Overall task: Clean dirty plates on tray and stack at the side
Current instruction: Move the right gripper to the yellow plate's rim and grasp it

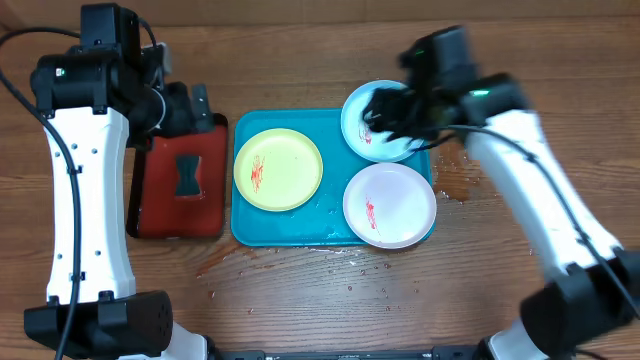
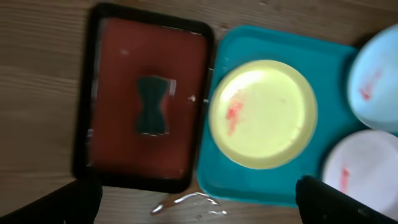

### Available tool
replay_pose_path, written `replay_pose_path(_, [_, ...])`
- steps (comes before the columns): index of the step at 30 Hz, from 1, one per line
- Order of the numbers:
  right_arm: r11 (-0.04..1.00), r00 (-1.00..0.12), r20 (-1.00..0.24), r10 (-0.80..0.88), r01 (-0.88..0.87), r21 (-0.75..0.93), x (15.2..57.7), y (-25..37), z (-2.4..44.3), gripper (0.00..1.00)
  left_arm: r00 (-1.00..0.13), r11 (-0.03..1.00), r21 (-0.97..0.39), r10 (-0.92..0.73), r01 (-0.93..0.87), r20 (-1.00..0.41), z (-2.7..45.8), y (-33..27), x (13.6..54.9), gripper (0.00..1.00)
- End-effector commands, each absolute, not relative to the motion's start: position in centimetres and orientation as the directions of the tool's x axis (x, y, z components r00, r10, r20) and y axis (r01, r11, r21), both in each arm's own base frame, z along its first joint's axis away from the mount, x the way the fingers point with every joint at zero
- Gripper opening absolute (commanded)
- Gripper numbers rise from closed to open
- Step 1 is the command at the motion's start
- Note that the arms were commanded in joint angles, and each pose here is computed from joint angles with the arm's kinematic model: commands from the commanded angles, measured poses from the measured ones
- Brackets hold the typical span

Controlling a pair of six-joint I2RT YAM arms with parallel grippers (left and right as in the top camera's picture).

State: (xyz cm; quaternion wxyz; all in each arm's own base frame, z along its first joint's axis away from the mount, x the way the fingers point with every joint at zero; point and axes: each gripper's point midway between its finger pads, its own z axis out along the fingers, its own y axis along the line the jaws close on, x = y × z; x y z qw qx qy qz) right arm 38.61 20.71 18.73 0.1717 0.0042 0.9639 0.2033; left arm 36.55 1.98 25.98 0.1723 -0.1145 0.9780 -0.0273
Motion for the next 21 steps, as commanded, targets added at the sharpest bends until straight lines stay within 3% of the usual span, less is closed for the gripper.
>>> replay_pose_path(1, [0.952,-0.935,-0.335,0.115,0.007,0.307,39.5,22.2,16.3,0.68,-0.869,0.942,0.029,-0.296,-0.334,-0.397,27.4,5.1,36.4,1.00])
replay_pose_path(8, [0.960,-0.952,-0.299,0.066,-0.021,0.279,39.9,26.8,10.4,0.43,-0.856,0.943,0.022,-0.293,-0.333,-0.427,27.7,5.1,37.2,1.00])
replay_pose_path(21, [0.966,-0.964,-0.266,0.017,-0.053,0.253,40.4,29.0,4.5,0.31,-0.856,0.943,0.022,-0.292,-0.333,-0.427,27.5,5.2,37.4,1.00])
